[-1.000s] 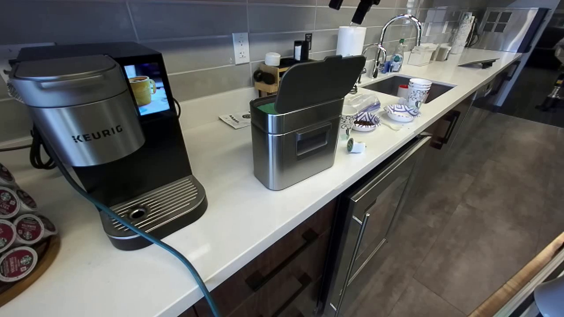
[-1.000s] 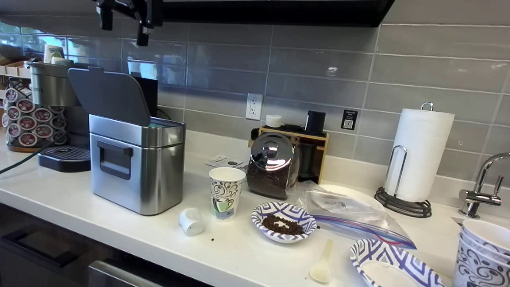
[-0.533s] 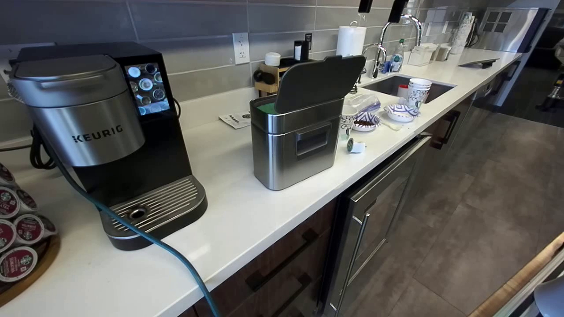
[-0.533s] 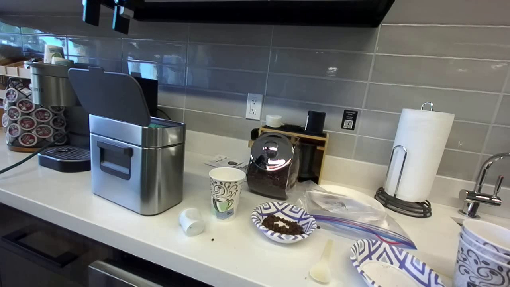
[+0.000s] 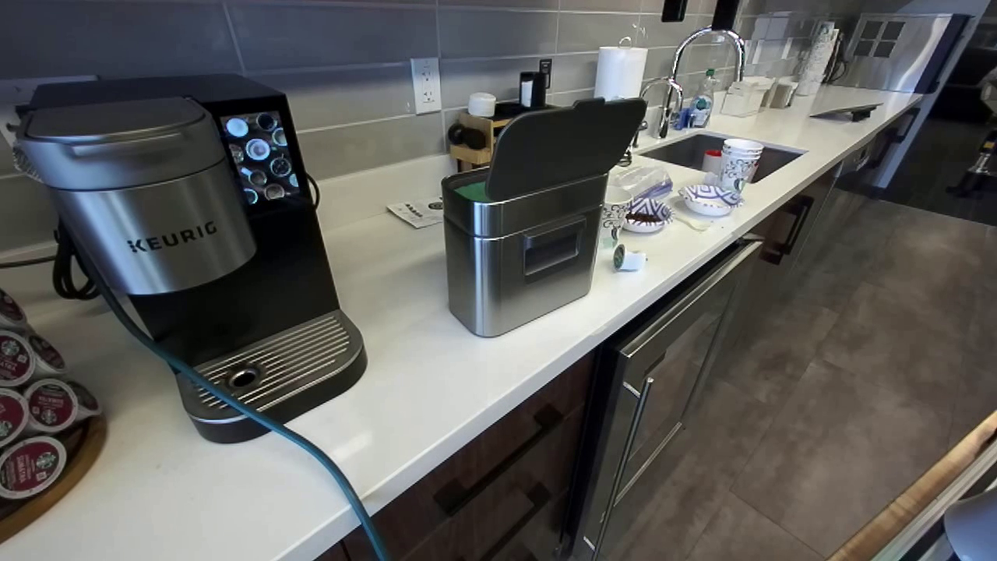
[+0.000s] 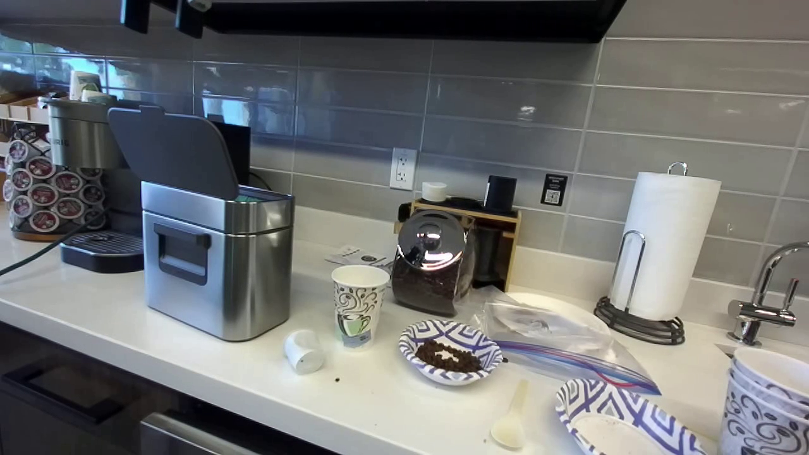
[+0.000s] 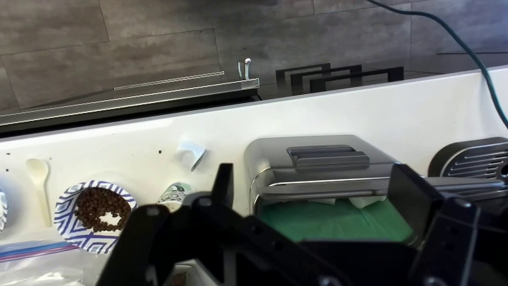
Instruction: Open the lid on the bin.
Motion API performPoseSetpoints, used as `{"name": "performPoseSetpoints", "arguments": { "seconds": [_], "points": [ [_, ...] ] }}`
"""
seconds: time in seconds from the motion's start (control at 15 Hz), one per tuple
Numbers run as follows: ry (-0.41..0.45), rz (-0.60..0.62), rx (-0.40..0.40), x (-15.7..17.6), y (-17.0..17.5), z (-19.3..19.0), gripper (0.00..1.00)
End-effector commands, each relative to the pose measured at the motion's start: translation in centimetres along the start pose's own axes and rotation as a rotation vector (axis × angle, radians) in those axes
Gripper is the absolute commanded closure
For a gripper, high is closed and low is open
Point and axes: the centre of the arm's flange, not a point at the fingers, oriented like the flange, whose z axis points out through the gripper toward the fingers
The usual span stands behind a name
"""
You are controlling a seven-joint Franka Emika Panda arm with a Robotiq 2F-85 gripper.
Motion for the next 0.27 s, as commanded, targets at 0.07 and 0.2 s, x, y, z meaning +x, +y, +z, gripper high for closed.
{"name": "performPoseSetpoints", "arguments": {
  "seconds": [0.07,0.2],
  "points": [
    [0.0,-0.002,-0.001,0.0,0.01,0.0,0.0],
    [0.0,-0.003,-0.002,0.0,0.02,0.0,0.0]
  ]
}}
